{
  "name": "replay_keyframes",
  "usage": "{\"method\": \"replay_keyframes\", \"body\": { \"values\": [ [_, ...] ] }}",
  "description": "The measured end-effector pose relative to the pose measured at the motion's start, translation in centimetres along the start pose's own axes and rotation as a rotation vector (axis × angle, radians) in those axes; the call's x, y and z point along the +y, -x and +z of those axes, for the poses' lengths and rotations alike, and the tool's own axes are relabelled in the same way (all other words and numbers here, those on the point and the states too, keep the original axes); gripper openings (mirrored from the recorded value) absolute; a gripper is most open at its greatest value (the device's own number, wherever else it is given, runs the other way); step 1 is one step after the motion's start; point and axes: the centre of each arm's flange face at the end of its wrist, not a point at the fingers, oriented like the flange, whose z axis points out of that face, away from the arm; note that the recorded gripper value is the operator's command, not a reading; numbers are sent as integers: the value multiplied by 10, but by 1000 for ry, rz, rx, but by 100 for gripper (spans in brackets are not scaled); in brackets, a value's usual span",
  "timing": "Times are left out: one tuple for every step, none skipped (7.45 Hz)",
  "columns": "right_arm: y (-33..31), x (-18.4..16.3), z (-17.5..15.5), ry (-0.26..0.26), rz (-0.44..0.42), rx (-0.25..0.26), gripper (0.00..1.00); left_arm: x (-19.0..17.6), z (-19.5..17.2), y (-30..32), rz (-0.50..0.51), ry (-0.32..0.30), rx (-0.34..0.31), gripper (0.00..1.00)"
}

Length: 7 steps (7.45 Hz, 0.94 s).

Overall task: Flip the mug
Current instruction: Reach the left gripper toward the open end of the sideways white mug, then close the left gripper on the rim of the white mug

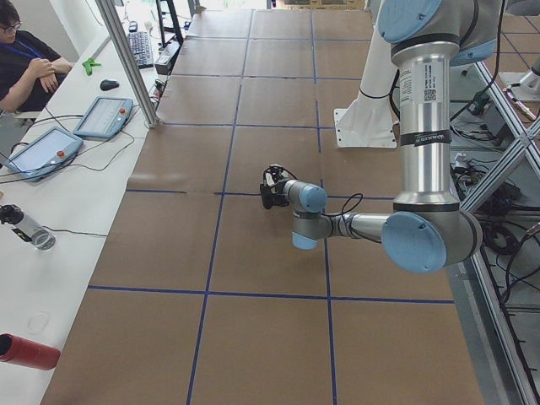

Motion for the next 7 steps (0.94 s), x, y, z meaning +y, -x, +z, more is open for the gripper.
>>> {"method": "replay_keyframes", "body": {
  "values": [
    [0,0,0,0,0,0,100,6,6,1,-2,18,58,87],
    [0,0,0,0,0,0,100,10,8,3,-2,35,106,58],
    [0,0,0,0,0,0,100,11,9,8,-1,50,145,17],
    [0,0,0,0,0,0,100,12,13,14,1,64,171,0],
    [0,0,0,0,0,0,100,14,17,15,3,88,184,0],
    [0,0,0,0,0,0,100,18,22,13,6,119,193,0],
    [0,0,0,0,0,0,100,20,28,8,0,139,206,0]
  ]
}}
